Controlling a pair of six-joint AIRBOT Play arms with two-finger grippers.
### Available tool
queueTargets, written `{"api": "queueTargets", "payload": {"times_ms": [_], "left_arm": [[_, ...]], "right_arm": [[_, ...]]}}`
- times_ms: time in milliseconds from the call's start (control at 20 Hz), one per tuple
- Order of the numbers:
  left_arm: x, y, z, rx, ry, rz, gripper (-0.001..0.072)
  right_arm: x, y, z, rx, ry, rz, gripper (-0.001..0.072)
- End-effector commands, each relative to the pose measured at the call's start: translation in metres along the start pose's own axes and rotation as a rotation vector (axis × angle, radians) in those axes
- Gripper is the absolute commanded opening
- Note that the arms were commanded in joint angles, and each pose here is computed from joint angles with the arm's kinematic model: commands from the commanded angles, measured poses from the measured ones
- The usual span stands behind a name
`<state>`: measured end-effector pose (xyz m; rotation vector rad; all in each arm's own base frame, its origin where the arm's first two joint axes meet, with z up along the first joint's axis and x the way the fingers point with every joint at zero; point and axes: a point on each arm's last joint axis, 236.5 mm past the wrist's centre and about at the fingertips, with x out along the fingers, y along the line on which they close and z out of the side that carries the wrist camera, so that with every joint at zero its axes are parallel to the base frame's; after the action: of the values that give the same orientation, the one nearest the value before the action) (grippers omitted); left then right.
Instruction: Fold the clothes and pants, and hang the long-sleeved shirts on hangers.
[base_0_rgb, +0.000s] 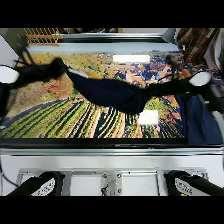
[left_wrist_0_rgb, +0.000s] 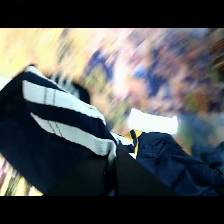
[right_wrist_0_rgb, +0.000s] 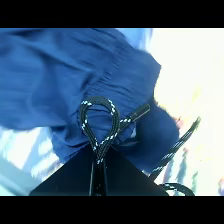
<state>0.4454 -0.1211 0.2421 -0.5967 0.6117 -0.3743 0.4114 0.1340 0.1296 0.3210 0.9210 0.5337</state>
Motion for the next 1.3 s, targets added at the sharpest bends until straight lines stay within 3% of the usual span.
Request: {"api": "queueTargets", "payload": {"times_ms": [0,150,350,500,700,950,1150,1200,1250], "left_arm": [[-0.132,-0.124,0.057,0.210,-0.291,-0.182,0.0006],[-0.225,-0.198,0.051,0.323,-0.432,-0.326,0.0006],[-0.297,-0.239,0.041,0.379,-0.556,-0.441,0.0006],[-0.296,-0.224,0.058,0.408,-0.623,-0.349,0.0006],[-0.197,-0.179,0.074,0.363,-0.466,-0.216,0.0006],[0.018,-0.072,0.076,0.225,-0.227,-0.054,0.0006],[0.163,-0.010,0.036,0.191,-0.064,0.006,0.0009],[0.184,-0.003,0.025,0.192,-0.012,0.009,0.0272],[0.194,0.001,0.018,0.196,0.028,0.010,0.0673]], "right_arm": [[-0.131,0.065,0.042,-0.215,-0.280,-0.061,0.0019],[-0.202,0.115,0.032,-0.269,-0.445,-0.049,0.0019],[-0.246,0.148,0.010,-0.225,-0.535,-0.012,0.0019],[-0.238,0.148,-0.015,-0.120,-0.431,0.015,0.0019],[-0.188,0.119,-0.052,0.067,-0.166,0.014,0.0019],[-0.079,0.052,-0.092,0.238,0.093,-0.045,0.0019],[0.014,-0.015,-0.062,0.357,0.034,-0.121,0.0020],[0.031,-0.033,-0.040,0.374,-0.046,-0.140,0.0035],[0.041,-0.047,-0.020,0.386,-0.111,-0.153,0.0212]]}}
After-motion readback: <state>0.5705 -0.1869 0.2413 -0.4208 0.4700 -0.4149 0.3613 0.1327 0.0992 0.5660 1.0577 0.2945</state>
